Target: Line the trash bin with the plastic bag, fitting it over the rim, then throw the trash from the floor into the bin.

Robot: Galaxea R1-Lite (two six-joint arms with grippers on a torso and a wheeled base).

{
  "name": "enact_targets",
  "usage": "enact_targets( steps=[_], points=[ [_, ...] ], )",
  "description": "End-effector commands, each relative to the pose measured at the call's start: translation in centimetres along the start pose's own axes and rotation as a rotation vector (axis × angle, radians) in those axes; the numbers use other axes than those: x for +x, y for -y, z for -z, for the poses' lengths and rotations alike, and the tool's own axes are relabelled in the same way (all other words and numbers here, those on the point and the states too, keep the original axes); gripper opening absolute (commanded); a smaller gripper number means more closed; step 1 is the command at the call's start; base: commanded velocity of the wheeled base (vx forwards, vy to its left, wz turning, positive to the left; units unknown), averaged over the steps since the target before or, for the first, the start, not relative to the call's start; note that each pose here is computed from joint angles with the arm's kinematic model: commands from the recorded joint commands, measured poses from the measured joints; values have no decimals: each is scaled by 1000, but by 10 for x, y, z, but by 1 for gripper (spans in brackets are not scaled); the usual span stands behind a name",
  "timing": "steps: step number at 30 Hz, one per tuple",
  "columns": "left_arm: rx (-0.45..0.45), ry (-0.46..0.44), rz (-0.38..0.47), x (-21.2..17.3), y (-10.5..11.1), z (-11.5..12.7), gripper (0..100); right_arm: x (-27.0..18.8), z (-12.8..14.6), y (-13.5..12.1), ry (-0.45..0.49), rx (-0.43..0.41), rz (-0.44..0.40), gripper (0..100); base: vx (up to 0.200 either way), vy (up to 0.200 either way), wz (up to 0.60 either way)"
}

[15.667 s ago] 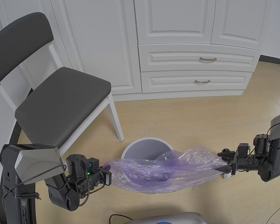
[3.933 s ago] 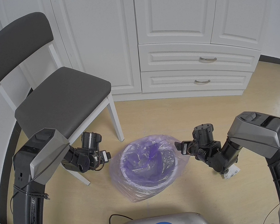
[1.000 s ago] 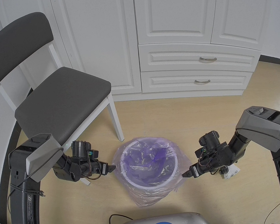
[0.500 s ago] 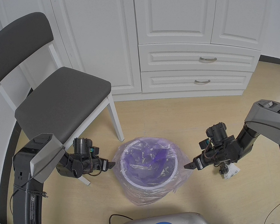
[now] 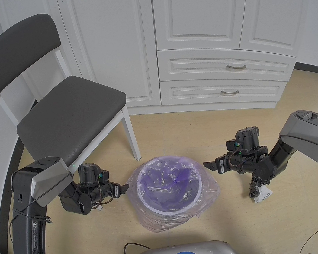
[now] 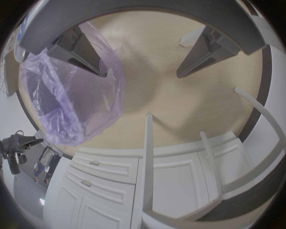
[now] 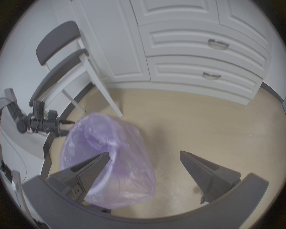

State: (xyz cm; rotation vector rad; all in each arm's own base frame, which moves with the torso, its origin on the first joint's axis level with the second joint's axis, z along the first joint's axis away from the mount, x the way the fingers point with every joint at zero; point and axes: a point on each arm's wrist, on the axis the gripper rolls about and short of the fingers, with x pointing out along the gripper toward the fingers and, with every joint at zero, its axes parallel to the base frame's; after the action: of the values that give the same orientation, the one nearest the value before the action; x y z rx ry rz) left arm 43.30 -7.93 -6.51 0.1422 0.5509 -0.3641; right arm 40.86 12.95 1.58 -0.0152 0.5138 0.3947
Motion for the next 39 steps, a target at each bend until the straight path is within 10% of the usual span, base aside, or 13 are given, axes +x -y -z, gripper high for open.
enact_targets(
  steps=[1,28,39],
  points=[
    [-67,18,3,-14,10,19,100,14,12,-35,39,9,-23,100,0,0,0],
    [-106,111,-31,-43,26,12,100,65,42,-49,109,12,48,100,0,0,0],
    [-106,114,-38,-42,24,12,100,82,15,-54,244,156,82,100,0,0,0]
  ],
)
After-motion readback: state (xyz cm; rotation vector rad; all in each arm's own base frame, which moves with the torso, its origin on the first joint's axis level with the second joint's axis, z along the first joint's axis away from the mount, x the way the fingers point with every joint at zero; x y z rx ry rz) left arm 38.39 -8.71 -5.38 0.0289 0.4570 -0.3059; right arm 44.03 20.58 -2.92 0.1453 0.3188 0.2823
